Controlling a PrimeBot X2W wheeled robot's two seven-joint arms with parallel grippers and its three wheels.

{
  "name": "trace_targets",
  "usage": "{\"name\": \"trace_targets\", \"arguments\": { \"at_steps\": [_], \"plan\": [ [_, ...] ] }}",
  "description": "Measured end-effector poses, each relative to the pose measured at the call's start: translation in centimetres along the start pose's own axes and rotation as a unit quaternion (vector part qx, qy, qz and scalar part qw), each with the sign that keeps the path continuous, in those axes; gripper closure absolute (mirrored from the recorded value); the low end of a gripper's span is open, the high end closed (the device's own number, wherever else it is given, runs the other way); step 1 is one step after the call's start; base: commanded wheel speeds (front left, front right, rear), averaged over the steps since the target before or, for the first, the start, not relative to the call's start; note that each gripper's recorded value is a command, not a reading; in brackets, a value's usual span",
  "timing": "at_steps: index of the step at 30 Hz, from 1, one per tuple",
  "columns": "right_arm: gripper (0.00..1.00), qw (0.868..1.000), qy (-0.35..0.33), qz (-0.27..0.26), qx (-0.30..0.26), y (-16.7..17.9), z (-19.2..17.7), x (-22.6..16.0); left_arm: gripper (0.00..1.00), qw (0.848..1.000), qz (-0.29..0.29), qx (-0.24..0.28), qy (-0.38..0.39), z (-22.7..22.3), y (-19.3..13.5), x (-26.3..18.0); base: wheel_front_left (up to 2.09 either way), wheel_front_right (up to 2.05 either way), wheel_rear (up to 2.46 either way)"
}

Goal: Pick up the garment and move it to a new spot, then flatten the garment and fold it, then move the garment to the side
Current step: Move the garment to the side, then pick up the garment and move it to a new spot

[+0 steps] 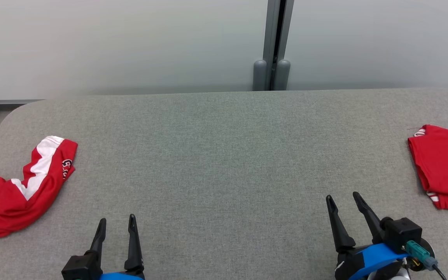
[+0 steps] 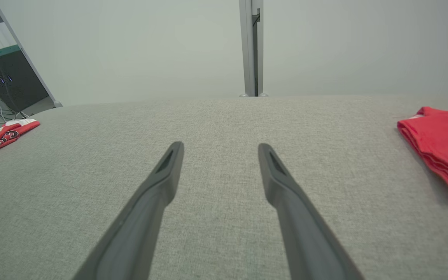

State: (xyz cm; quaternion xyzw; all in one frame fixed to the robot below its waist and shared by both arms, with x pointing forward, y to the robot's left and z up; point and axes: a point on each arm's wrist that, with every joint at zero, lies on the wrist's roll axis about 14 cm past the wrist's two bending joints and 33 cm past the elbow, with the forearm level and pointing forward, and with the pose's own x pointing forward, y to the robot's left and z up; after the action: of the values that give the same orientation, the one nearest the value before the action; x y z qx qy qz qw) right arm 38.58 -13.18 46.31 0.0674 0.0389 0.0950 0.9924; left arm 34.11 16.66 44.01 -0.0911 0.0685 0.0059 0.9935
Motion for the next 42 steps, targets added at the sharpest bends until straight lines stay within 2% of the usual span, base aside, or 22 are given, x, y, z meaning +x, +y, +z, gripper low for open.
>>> {"name": "trace_targets", "arguments": {
  "at_steps": [7, 14, 24, 31, 38, 42],
  "plan": [
    [0.0, 1.0, -0.001, 0.006, -0.005, 0.3, 0.1, 0.1, 0.0, 1.0, 0.001, 0.0, -0.002, 0.1, 0.0, -0.3, 0.0, 0.0, 0.0],
    [0.0, 0.999, -0.012, 0.044, -0.018, 2.8, 0.8, 1.1, 0.0, 0.999, 0.044, -0.001, -0.027, 1.3, 2.6, -2.2, 0.0, 0.0, 0.0],
    [0.0, 0.985, -0.007, 0.169, -0.03, 11.4, 0.8, 3.2, 0.0, 0.983, 0.172, -0.009, -0.063, 2.5, 9.7, -8.6, 0.0, 0.0, 0.0],
    [0.0, 0.972, 0.014, 0.232, -0.025, 15.9, -0.5, 3.6, 0.0, 0.97, 0.232, -0.012, -0.068, 2.3, 12.5, -12.0, 0.0, 0.0, 0.0],
    [0.0, 0.969, 0.022, 0.243, -0.019, 16.6, -1.2, 3.8, 0.0, 0.967, 0.245, -0.005, -0.068, 2.7, 13.3, -12.3, 0.0, 0.0, 0.0],
    [0.0, 0.974, 0.017, 0.224, -0.026, 15.1, -1.0, 4.4, 0.0, 0.966, 0.233, 0.04, -0.106, 6.7, 14.2, -10.4, 0.0, 0.0, 0.0]
  ]
}}
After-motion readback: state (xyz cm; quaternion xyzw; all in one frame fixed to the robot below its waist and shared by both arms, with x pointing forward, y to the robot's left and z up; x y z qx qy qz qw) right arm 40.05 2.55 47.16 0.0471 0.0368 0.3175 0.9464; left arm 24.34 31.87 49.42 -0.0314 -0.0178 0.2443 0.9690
